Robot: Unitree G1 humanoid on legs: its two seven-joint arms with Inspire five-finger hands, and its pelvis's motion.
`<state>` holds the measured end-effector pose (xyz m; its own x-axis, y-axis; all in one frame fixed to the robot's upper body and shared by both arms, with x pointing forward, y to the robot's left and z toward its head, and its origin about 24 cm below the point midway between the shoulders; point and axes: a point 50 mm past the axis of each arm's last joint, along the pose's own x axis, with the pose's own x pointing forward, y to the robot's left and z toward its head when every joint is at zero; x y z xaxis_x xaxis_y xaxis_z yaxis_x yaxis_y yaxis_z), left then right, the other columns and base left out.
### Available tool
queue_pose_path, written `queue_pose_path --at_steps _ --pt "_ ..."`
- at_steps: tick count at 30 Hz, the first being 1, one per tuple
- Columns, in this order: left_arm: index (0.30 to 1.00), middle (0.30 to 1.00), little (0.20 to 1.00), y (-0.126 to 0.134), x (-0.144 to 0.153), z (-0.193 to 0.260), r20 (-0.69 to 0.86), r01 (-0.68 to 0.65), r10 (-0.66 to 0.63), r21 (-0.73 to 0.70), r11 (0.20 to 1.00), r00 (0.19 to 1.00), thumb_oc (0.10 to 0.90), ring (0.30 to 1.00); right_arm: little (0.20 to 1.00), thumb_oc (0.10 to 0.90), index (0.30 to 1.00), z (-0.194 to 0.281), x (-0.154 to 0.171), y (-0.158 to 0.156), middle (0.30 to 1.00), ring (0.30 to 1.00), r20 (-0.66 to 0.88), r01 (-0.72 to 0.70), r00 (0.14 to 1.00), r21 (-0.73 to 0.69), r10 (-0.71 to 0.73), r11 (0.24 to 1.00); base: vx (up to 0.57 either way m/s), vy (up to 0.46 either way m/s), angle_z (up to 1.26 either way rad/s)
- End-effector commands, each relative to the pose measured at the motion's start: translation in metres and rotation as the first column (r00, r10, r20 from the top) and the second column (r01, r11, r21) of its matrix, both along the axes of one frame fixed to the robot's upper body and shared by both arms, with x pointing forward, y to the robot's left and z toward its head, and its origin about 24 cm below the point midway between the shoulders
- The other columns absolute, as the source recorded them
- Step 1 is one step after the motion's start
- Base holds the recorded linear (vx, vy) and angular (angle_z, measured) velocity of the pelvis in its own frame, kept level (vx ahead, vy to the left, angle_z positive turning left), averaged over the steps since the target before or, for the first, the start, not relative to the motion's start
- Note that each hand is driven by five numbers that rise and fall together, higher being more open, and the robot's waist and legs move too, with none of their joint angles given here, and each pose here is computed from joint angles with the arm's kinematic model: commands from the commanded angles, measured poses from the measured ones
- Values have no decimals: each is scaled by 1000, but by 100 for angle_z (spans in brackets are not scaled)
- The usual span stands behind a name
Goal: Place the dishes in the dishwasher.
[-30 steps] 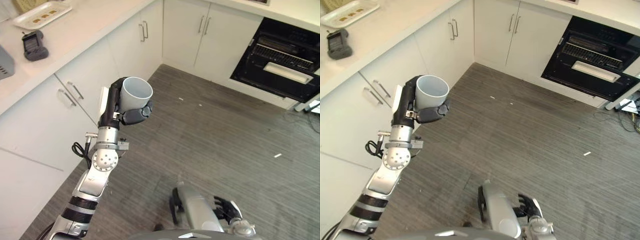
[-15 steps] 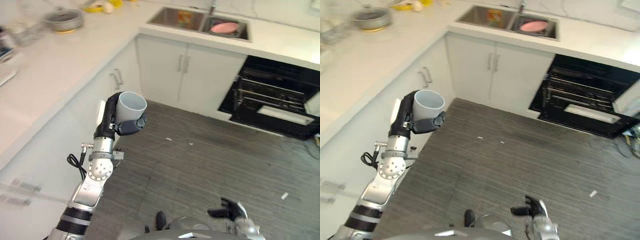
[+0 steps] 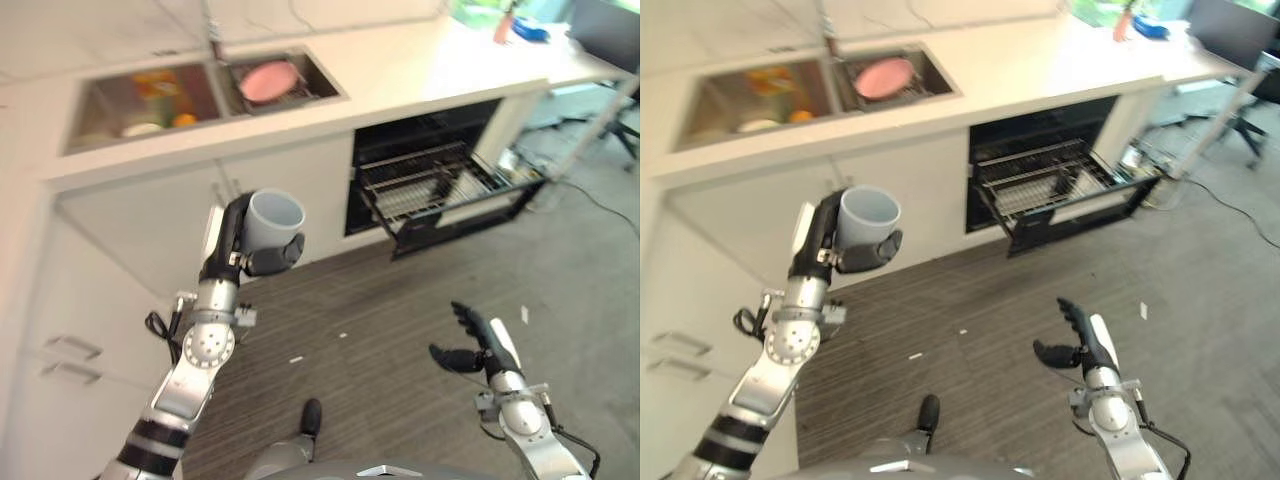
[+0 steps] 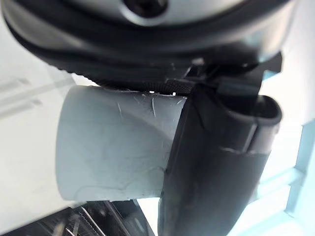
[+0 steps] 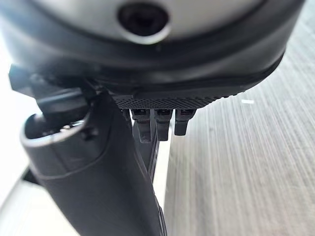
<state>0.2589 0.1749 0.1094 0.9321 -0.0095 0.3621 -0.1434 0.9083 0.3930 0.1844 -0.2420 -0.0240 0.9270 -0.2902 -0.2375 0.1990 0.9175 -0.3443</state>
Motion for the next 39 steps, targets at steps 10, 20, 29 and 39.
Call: queue_pose_path --at_steps 10,20,29,39 --pt "300 300 300 2 -11 50 302 29 -21 -22 999 953 400 300 900 800 900 98 49 15 900 900 446 -96 876 -214 185 972 116 43 -68" --pt "300 300 300 -13 -3 42 283 63 -64 12 998 957 400 300 900 800 900 136 56 34 900 900 606 -229 752 -128 259 965 115 -164 0" --pt "300 300 300 -32 4 47 296 132 -107 -67 989 949 400 300 900 800 900 163 60 54 900 900 739 -367 632 21 233 930 110 -120 4" --pt "300 300 300 -55 10 53 340 163 -151 -7 987 928 400 300 900 800 900 174 54 72 900 900 804 -508 558 135 205 851 83 41 -5"
